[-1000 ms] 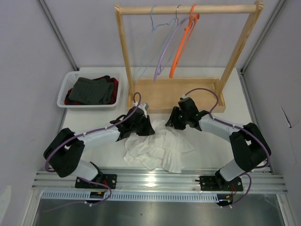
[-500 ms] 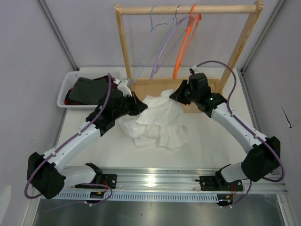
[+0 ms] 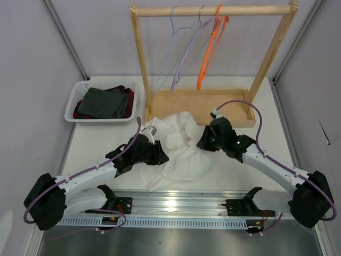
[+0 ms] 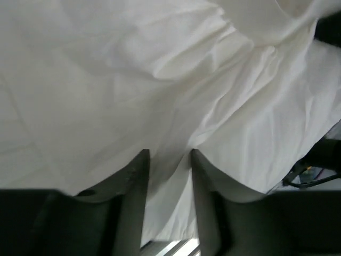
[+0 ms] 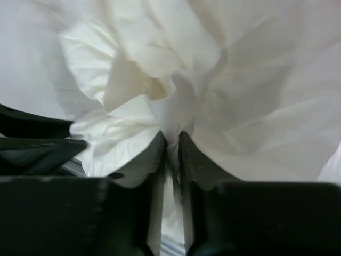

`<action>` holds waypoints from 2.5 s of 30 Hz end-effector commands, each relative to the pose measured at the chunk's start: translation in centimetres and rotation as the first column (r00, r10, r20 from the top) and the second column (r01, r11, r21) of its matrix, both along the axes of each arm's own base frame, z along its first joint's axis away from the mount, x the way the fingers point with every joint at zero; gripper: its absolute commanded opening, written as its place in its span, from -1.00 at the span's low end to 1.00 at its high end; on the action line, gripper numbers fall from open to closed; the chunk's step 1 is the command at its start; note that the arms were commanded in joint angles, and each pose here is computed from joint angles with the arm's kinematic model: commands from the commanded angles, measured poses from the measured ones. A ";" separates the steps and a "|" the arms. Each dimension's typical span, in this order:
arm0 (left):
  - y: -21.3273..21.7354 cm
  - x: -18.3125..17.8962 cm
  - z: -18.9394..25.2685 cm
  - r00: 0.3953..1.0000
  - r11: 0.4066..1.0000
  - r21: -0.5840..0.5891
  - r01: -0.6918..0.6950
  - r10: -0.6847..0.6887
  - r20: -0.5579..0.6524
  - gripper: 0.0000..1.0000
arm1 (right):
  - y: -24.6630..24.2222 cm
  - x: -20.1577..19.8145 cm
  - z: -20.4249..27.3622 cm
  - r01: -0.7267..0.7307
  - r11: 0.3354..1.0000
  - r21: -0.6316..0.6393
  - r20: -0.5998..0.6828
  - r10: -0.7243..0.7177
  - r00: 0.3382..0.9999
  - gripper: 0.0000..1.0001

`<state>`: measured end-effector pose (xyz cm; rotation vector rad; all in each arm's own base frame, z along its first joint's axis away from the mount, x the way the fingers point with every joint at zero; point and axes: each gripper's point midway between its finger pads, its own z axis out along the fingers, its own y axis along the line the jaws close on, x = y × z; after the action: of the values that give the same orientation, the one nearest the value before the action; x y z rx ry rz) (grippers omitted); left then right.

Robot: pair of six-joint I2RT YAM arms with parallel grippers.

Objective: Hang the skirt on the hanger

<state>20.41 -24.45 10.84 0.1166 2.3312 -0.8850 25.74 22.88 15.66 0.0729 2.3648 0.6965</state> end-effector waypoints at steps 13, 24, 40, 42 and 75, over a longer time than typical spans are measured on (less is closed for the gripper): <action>-0.3 0.9 8.7 0.981 0.998 -0.068 0.008 0.005 0.192 0.33 | -4.4 -4.3 -1.7 0.162 0.980 -0.114 0.053 -0.157 0.986 0.50; -7.2 10.3 7.5 0.972 0.987 0.162 0.019 -0.056 0.227 0.11 | -5.7 -3.0 -2.5 0.252 0.950 -0.185 0.010 -0.255 0.967 0.14; -9.2 14.9 3.9 0.975 0.919 0.395 0.019 -0.105 0.196 -0.10 | -5.3 -2.8 -5.0 0.236 0.958 -0.164 -0.053 -0.247 0.968 0.04; -9.4 15.0 3.1 0.976 0.910 0.413 0.031 -0.117 0.184 -0.10 | -5.2 -2.8 -5.3 0.231 0.959 -0.165 -0.060 -0.244 0.968 0.04; -6.3 15.2 8.0 0.951 0.876 0.475 -0.079 -0.077 0.300 -1.00 | -7.5 -1.8 -1.6 0.286 0.939 -0.193 0.002 -0.291 0.957 -1.00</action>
<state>36.01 -32.13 12.17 0.4862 2.3281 -0.2080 22.48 16.72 10.60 0.3069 2.4566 0.3588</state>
